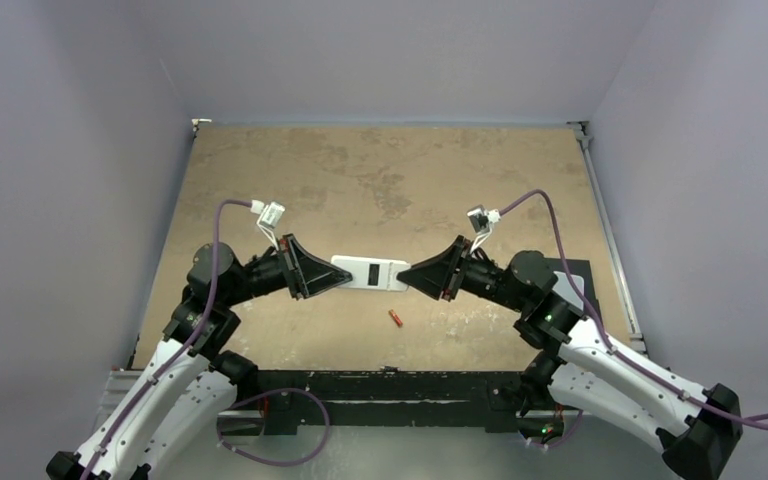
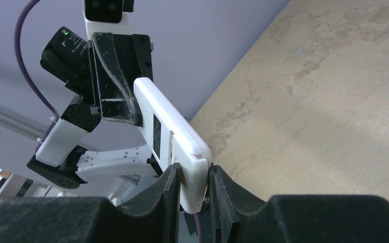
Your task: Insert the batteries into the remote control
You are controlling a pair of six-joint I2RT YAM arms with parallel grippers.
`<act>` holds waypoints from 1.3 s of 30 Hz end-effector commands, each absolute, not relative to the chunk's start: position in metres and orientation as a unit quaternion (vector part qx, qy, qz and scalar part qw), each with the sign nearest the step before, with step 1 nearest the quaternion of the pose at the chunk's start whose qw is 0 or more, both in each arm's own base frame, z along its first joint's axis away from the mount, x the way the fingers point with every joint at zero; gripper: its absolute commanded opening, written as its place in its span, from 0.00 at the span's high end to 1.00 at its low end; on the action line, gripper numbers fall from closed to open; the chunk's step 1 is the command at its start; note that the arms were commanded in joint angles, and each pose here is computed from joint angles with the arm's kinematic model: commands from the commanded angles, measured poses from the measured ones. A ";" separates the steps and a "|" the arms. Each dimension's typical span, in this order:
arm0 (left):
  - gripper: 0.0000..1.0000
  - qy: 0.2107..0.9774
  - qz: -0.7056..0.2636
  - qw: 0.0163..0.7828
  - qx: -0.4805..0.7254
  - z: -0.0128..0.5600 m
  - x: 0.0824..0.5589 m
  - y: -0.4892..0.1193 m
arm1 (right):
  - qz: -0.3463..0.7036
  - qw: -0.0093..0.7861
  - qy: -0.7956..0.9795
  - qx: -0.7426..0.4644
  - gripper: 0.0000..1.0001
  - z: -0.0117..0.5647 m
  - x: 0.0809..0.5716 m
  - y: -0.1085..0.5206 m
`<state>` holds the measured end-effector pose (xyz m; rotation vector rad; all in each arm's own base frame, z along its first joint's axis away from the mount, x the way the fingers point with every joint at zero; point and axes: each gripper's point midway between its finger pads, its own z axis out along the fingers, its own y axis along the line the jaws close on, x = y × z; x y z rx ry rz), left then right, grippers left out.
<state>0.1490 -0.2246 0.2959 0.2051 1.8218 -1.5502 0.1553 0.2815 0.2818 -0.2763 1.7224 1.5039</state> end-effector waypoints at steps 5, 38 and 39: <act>1.00 0.696 -0.593 0.402 0.053 0.306 0.169 -0.221 | 0.626 0.433 0.635 -0.132 1.00 0.307 0.138 0.272; 1.00 0.753 -0.498 0.429 0.036 0.285 0.193 -0.206 | 0.483 0.474 0.732 -0.076 1.00 0.253 0.182 0.249; 1.00 0.756 -0.493 0.430 0.036 0.284 0.193 -0.204 | 0.475 0.470 0.740 -0.076 1.00 0.248 0.185 0.250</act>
